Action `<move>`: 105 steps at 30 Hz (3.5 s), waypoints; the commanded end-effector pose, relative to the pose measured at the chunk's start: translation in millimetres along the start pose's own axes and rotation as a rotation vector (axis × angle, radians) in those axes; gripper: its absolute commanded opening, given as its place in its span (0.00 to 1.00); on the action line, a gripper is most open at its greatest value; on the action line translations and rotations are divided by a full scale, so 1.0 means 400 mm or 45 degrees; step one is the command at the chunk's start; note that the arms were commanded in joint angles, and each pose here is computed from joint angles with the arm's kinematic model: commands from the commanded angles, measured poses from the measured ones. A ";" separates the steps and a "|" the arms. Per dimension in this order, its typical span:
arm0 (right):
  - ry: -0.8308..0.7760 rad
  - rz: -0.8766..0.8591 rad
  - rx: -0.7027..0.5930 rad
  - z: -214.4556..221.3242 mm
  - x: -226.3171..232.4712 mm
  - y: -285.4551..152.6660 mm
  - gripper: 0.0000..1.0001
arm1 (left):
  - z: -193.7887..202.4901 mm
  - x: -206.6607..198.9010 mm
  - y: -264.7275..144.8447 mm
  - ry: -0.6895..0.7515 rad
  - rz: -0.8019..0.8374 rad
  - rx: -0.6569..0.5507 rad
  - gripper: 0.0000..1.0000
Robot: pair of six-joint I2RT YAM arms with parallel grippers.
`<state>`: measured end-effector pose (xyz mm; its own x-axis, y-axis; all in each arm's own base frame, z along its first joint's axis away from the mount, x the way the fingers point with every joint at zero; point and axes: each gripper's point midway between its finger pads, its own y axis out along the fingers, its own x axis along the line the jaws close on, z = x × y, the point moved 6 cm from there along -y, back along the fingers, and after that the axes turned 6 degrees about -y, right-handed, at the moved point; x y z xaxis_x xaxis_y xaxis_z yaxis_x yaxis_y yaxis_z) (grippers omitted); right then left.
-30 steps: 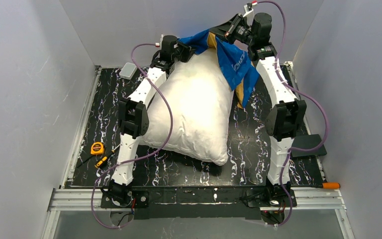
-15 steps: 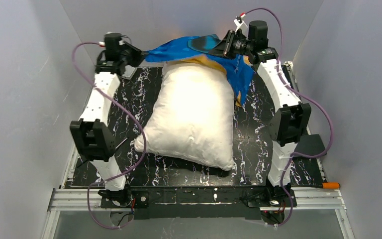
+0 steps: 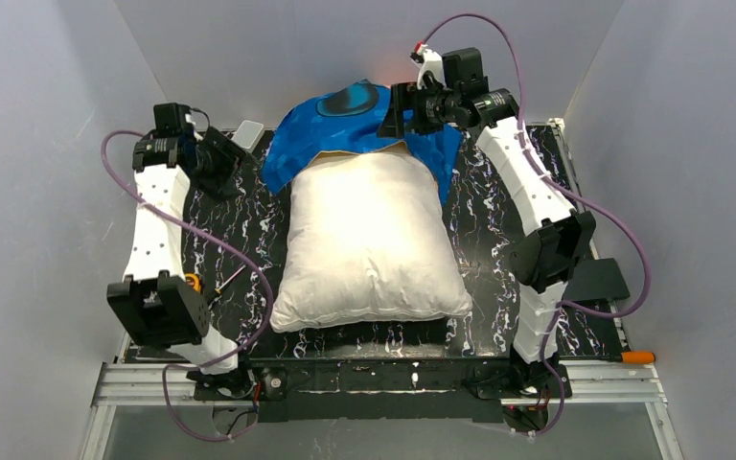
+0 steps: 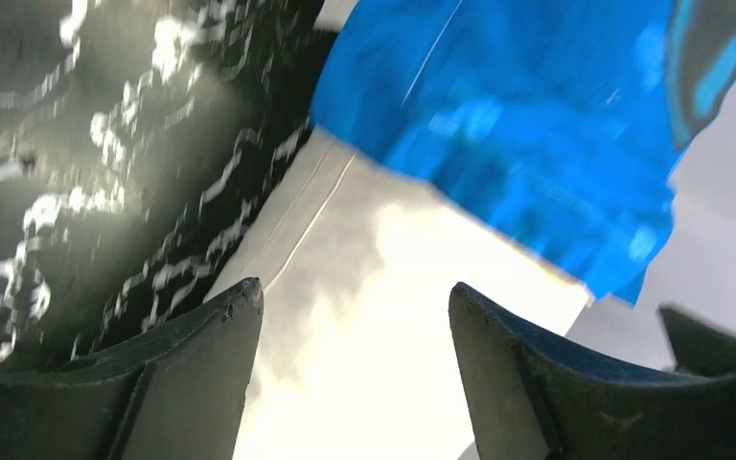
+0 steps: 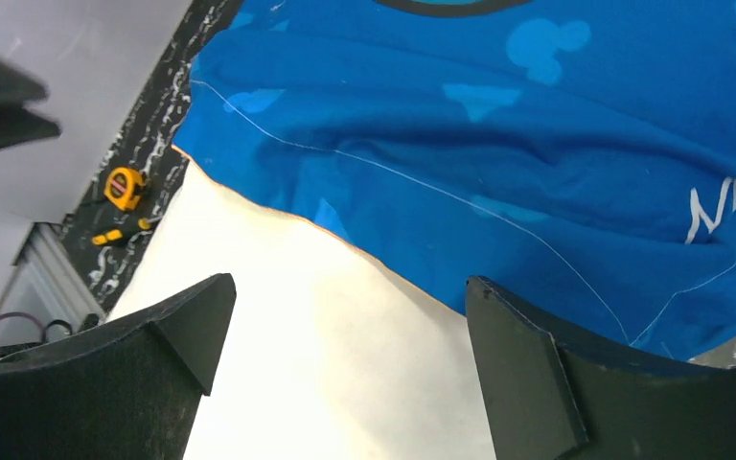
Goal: Put the pillow into the pillowcase
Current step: Stuff the pillow into the pillowcase.
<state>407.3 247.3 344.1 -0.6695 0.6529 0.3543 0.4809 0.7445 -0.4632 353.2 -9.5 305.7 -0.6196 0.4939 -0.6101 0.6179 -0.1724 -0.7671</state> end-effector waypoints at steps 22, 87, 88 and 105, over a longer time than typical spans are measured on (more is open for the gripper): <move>-0.097 0.091 0.204 0.081 0.063 0.188 0.09 | 0.343 0.097 0.039 0.186 -0.003 0.826 0.67; 0.063 0.673 0.142 0.035 -0.172 -0.018 0.29 | 0.343 0.117 0.125 0.051 0.095 0.589 0.38; 0.089 0.639 0.133 0.032 -0.169 -0.030 0.23 | 0.339 0.090 0.138 0.080 0.119 0.581 0.34; 0.425 -0.592 -0.002 -0.056 0.216 -0.003 0.01 | 0.506 -0.371 0.319 0.235 0.368 0.631 0.00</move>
<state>415.7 212.0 332.0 -0.4365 0.7500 0.4969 0.5294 0.6607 -0.5321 431.4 -207.1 212.6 -0.4646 0.5771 -0.6716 0.3863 -0.5504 -0.7401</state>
